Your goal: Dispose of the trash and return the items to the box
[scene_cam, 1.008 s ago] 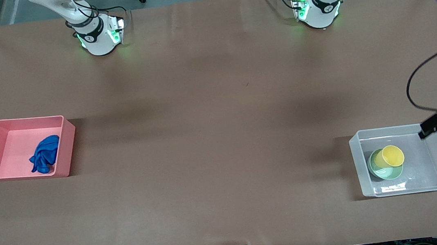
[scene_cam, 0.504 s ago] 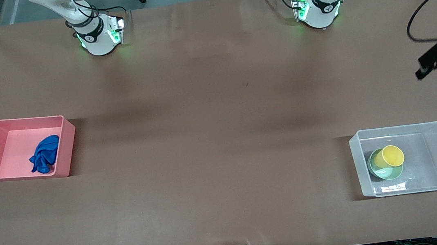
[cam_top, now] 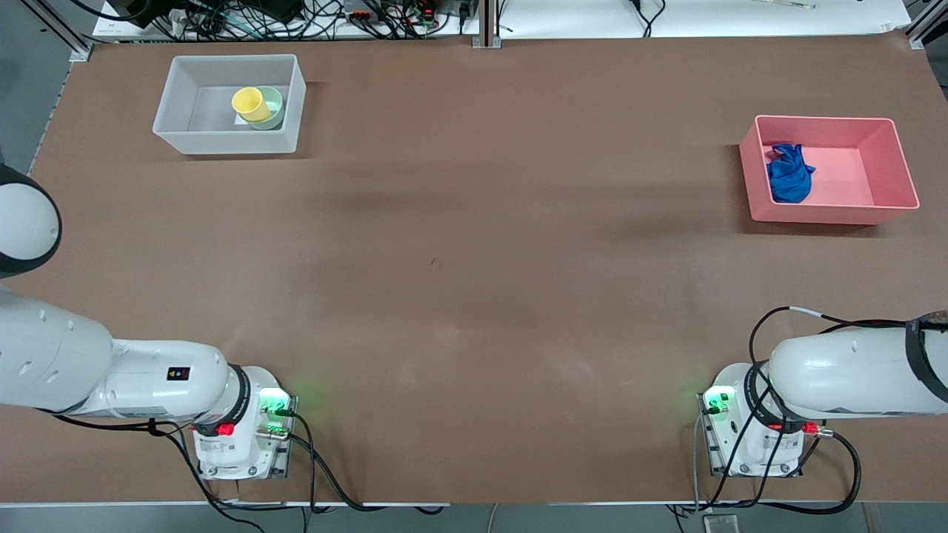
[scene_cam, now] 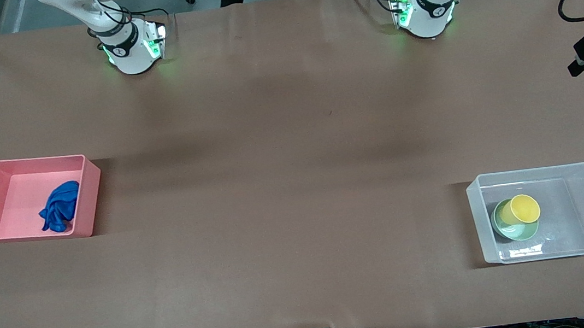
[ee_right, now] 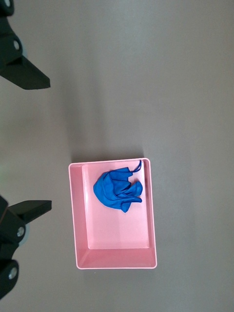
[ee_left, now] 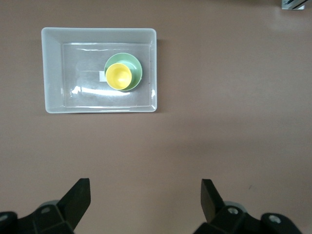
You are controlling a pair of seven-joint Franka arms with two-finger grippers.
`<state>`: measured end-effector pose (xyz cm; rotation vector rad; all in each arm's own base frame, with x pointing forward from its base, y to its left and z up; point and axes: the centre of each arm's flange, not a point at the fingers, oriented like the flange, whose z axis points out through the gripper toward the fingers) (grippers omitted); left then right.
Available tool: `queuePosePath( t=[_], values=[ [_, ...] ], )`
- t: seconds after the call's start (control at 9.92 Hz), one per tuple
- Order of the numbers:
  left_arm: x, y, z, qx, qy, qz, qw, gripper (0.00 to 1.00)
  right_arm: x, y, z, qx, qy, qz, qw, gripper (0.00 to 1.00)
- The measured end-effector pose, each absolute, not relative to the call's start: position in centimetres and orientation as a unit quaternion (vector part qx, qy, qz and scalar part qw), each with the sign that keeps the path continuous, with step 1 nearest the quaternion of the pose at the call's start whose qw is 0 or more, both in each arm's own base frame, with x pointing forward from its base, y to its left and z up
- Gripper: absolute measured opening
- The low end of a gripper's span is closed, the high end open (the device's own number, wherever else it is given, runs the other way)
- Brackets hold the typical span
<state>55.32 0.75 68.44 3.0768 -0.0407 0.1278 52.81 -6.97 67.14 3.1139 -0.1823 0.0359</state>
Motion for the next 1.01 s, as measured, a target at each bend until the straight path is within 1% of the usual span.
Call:
queuePosePath(
  t=[0.2,1.01],
  values=[
    [55.1,0.1,68.1,0.999,-0.022,0.037,0.014,1.0,52.8,-7.0,67.1,0.998,-0.059,0.01,0.011,1.0],
    [55.1,-0.4,67.8,0.999,-0.024,0.031,0.011,1.0,52.8,-7.0,67.1,0.998,-0.058,0.009,0.011,1.0]
  ],
)
